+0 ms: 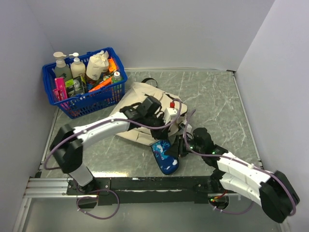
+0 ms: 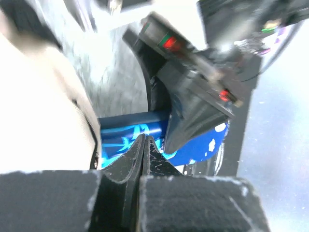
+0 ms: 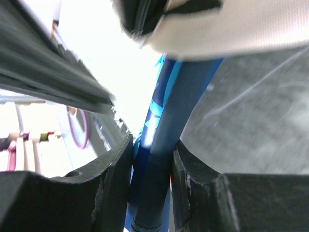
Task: Pack the student bag
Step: Pick up the stationery from the center of the board, then place the stationery in the student bag.
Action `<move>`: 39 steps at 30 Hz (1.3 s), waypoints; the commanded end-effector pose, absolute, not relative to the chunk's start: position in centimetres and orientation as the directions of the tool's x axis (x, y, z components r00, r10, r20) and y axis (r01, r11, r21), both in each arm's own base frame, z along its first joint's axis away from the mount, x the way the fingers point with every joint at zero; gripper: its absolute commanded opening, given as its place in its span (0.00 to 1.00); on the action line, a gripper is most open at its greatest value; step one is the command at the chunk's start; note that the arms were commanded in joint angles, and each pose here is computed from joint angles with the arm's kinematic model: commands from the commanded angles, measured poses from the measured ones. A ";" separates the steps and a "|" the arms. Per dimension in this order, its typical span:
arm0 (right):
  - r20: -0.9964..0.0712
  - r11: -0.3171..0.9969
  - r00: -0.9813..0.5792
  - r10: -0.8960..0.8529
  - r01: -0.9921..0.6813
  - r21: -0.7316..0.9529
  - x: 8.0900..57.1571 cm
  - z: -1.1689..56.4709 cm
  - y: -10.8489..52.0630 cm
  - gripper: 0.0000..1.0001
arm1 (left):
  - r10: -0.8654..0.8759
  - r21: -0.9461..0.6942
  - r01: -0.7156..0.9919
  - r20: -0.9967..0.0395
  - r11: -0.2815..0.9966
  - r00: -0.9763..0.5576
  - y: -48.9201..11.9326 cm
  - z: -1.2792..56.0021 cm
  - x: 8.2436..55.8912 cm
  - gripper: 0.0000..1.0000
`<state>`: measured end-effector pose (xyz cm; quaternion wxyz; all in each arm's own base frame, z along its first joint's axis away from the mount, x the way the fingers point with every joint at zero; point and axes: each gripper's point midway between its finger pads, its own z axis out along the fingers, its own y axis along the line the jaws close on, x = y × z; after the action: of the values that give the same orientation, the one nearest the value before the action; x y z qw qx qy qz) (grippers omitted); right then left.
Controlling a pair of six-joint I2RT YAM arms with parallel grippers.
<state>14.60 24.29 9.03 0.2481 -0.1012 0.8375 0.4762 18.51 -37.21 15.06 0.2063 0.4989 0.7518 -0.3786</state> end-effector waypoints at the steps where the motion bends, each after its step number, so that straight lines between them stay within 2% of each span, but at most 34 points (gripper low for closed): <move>1: -0.587 0.439 -0.809 0.030 -0.517 0.735 13.1 14.7 24.4 0.24 | 0.554 -0.302 0.946 -0.770 0.121 -0.317 -36.2 21.0 17.5 0.02; 4: -0.543 0.495 -0.840 0.004 -0.470 0.731 11.5 14.4 22.7 0.24 | 0.559 -0.228 0.963 -0.784 0.145 -0.270 -35.1 23.6 18.2 0.12; 5: -0.529 0.507 -0.848 0.013 -0.451 0.735 11.2 14.4 22.4 0.24 | 0.554 -0.210 0.965 -0.791 0.155 -0.261 -35.1 24.1 18.6 0.21; 7: -0.493 0.529 -0.870 0.011 -0.414 0.741 9.9 14.1 21.4 0.24 | 0.530 -0.168 0.968 -0.812 0.188 -0.244 -35.5 25.4 19.8 0.30; 8: -0.485 0.539 -0.875 0.017 -0.400 0.741 9.6 14.1 21.1 0.24 | 0.520 -0.161 0.964 -0.817 0.210 -0.249 -35.7 25.7 20.3 0.47; 9: -0.482 0.559 -0.875 0.036 -0.382 0.736 9.6 13.8 20.6 0.24 | 0.514 -0.150 0.962 -0.821 0.228 -0.249 -36.1 25.8 20.9 0.55; 10: -0.498 0.560 -0.865 0.058 -0.385 0.734 9.6 14.1 20.3 0.24 | 0.504 -0.116 0.958 -0.830 0.262 -0.238 -36.6 26.0 22.2 0.58; 13: -0.486 0.581 -0.868 0.101 -0.344 0.737 9.5 13.5 19.6 0.23 | 0.505 -0.055 0.958 -0.840 0.283 -0.197 -38.4 25.9 23.8 0.75; 15: -0.438 0.626 -0.891 0.121 -0.274 0.730 9.1 12.6 18.7 0.17 | 0.513 -0.013 0.966 -0.846 0.259 -0.149 -40.0 25.6 23.8 0.79; 18: -0.412 0.715 -0.892 0.184 -0.167 0.679 8.9 12.3 16.4 0.12 | 0.535 0.028 0.961 -0.835 0.275 -0.129 -42.2 23.7 25.2 0.81; 21: -0.456 0.769 -0.849 0.265 -0.099 0.631 8.8 13.8 13.7 0.10 | 0.555 0.051 0.942 -0.819 0.331 -0.150 -43.4 21.4 27.4 0.80; 22: -0.470 0.781 -0.834 0.289 -0.079 0.620 8.8 14.4 12.9 0.10 | 0.556 0.048 0.940 -0.816 0.337 -0.158 -43.8 20.8 27.8 0.79; 23: -0.491 0.800 -0.809 0.321 -0.045 0.598 9.1 14.7 11.8 0.11 | 0.552 0.049 0.940 -0.819 0.337 -0.156 -44.3 20.6 27.8 0.71; 25: -0.509 0.812 -0.786 0.350 -0.016 0.583 8.9 15.9 10.6 0.11 | 0.563 0.089 0.929 -0.814 0.360 -0.140 -45.0 20.2 28.4 0.66; 28: -0.537 0.833 -0.752 0.382 0.029 0.552 9.5 16.6 9.4 0.11 | 0.586 0.196 0.906 -0.807 0.376 -0.068 -46.1 19.9 28.8 0.68; 29: -0.550 0.841 -0.740 0.387 0.039 0.540 9.8 16.8 9.1 0.11 | 0.598 0.227 0.911 -0.801 0.344 -0.027 -46.8 19.8 28.0 0.71; 31: -0.559 0.848 -0.736 0.383 0.041 0.528 10.2 16.9 9.0 0.11 | 0.617 0.309 0.863 -0.787 0.400 -0.004 -46.8 19.7 29.3 0.71; 33: -0.573 0.856 -0.721 0.390 0.053 0.515 10.7 17.0 8.7 0.10 | 0.639 0.369 0.841 -0.768 0.397 0.035 -46.9 19.4 29.6 0.68; 39: -0.613 0.861 -0.671 0.416 0.073 0.504 12.4 17.9 8.5 0.09 | 0.683 0.480 0.752 -0.729 0.452 0.055 -45.1 19.0 32.5 0.41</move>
<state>10.59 8.91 15.82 0.3399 0.1167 0.9040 0.2315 28.52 -46.53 17.25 0.4535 0.5561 0.6893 -0.1001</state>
